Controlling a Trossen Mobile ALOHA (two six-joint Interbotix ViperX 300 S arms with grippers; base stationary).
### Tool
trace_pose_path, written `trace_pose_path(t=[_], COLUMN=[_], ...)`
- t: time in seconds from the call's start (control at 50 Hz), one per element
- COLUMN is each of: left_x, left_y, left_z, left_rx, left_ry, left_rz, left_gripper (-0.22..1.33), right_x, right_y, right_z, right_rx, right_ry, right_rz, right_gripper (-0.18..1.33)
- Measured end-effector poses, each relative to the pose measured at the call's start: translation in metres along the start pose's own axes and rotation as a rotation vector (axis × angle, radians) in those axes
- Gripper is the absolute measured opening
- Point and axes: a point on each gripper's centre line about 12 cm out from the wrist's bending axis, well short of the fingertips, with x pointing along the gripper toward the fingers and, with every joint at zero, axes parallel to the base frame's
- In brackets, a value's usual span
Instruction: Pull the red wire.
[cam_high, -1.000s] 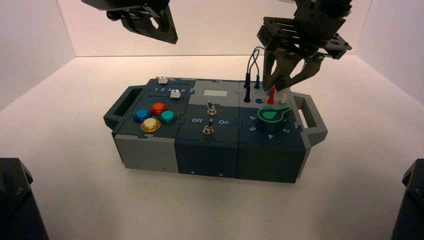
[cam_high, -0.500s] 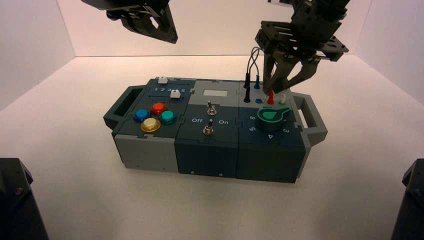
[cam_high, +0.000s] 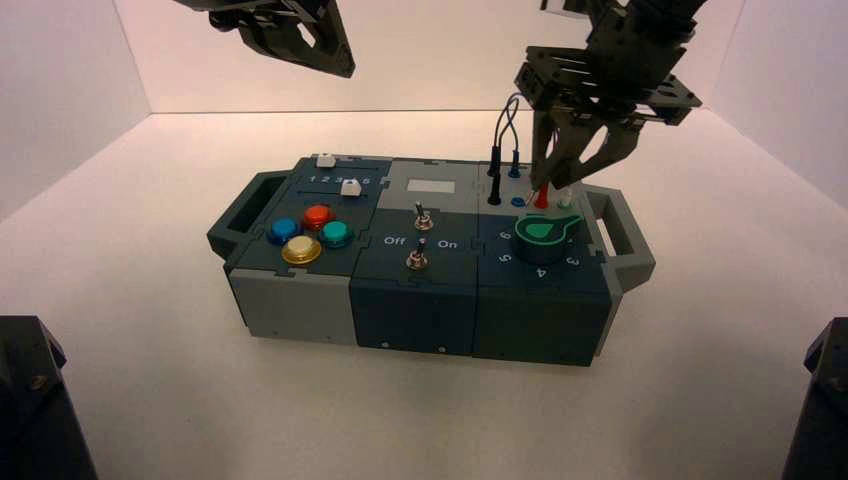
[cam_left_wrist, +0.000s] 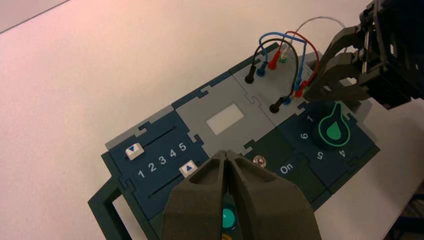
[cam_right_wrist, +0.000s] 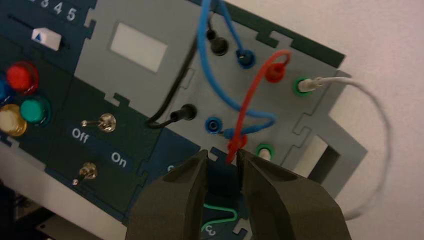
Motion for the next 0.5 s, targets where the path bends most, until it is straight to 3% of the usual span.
trace_pose_path(t=[0.5], left_x=[-0.001], left_y=[-0.0001], left_z=[0.0006], left_rx=[0.002], left_ry=[-0.005], left_rz=[0.0], left_gripper=[-0.16], right_x=[-0.0023], right_y=[-0.0008], right_z=[0.008], right_rx=[0.001], right_ry=[-0.012], right_rz=[-0.002], right_gripper=[0.66])
